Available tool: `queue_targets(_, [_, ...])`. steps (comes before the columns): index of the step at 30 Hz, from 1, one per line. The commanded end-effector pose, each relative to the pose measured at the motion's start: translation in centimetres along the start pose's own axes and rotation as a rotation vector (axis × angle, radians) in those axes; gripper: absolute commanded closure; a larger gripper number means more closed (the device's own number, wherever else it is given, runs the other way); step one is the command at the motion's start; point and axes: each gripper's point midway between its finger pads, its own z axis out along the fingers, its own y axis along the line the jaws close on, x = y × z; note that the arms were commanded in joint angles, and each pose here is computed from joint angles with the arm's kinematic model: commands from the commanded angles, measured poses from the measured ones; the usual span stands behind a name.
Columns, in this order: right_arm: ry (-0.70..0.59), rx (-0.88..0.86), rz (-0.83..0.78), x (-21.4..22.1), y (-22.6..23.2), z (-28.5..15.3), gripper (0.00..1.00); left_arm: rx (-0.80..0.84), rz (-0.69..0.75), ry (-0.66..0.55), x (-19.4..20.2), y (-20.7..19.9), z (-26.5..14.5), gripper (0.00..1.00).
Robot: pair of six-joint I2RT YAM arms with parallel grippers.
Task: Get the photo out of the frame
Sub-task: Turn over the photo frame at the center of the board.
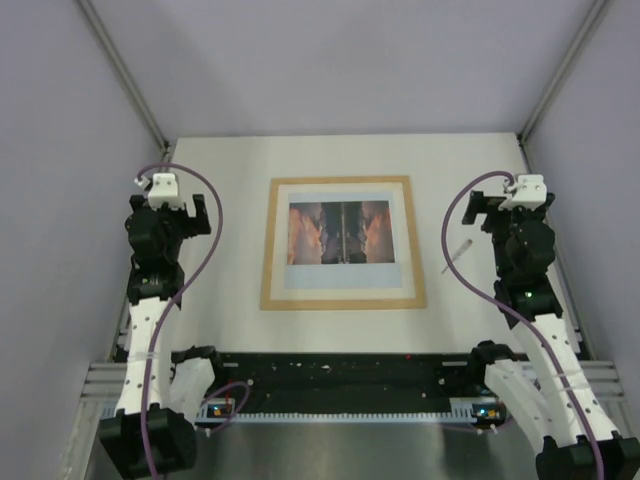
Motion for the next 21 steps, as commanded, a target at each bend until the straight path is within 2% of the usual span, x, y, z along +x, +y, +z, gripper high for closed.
queue_targets(1, [-0.072, 0.030, -0.016, -2.6, -0.5, 0.4, 0.01, 0.031, -0.001, -0.031, -0.6, -0.4, 0.4, 0.01])
queue_targets(9, [-0.004, -0.159, -0.250, -1.0, 2.0, 0.7, 0.01, 0.101, 0.044, 0.002, 0.2, -1.4, 0.6, 0.01])
queue_targets(13, [0.097, -0.286, -0.319, 0.7, 3.6, 0.4, 0.01, 0.164, 0.085, 0.036, 0.4, -2.3, 0.5, 0.01])
queue_targets(21, [0.252, -0.298, -0.446, 5.1, 2.8, 0.1, 0.01, 0.256, 0.214, 0.123, 2.1, -3.1, -0.5, 0.01])
